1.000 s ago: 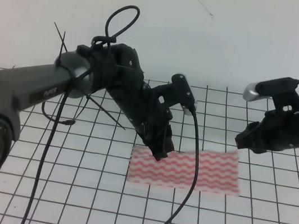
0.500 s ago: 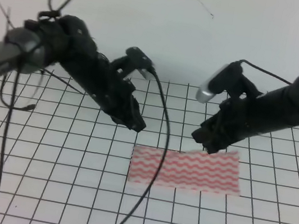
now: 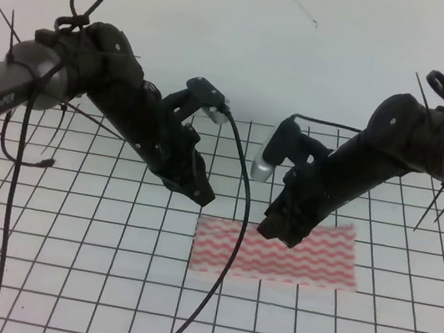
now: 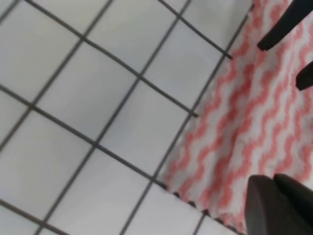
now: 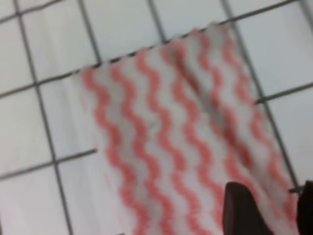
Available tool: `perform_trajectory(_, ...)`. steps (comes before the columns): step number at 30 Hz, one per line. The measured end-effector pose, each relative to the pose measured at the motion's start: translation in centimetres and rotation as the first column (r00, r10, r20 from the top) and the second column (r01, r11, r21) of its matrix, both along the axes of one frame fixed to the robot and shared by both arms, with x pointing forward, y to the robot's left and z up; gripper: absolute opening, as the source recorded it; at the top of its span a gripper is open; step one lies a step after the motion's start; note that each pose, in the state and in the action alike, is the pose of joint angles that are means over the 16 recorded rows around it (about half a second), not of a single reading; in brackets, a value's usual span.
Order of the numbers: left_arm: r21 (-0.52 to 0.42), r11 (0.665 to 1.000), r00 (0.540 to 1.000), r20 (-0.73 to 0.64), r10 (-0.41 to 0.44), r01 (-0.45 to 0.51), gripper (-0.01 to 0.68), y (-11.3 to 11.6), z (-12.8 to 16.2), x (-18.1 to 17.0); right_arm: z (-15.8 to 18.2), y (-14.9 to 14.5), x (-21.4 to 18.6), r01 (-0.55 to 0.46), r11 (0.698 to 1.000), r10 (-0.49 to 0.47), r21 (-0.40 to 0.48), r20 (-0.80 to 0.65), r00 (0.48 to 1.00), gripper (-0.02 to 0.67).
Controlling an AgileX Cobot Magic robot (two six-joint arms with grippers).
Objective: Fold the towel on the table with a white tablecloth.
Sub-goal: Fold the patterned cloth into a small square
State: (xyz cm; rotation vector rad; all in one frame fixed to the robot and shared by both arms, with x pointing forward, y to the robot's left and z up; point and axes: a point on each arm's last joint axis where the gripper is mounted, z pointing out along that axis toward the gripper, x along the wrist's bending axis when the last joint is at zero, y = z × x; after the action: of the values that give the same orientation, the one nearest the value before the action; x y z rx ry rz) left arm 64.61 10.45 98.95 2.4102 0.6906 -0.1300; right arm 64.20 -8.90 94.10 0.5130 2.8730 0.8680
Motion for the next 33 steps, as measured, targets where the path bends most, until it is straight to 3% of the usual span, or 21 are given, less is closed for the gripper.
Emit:
perform_trajectory(13,-0.004,1.000,1.000,-0.014,-0.003,0.003,0.001,0.1,0.0,-0.1,-1.9,1.2,-0.1,-0.127,0.990,0.126,-0.056,-0.012,0.992,0.244)
perform_trajectory(28,-0.027,1.000,1.000,-0.024,0.004,-0.005,0.001,-0.1,0.1,-0.1,-1.1,1.5,-0.2,-0.154,0.985,0.156,-0.082,0.023,0.987,0.039)
perform_trajectory(33,-0.034,0.999,1.000,-0.028,0.005,-0.006,0.001,-0.1,0.2,-0.1,-1.1,1.4,-0.1,-0.151,0.984,0.154,-0.091,0.034,0.987,0.016)
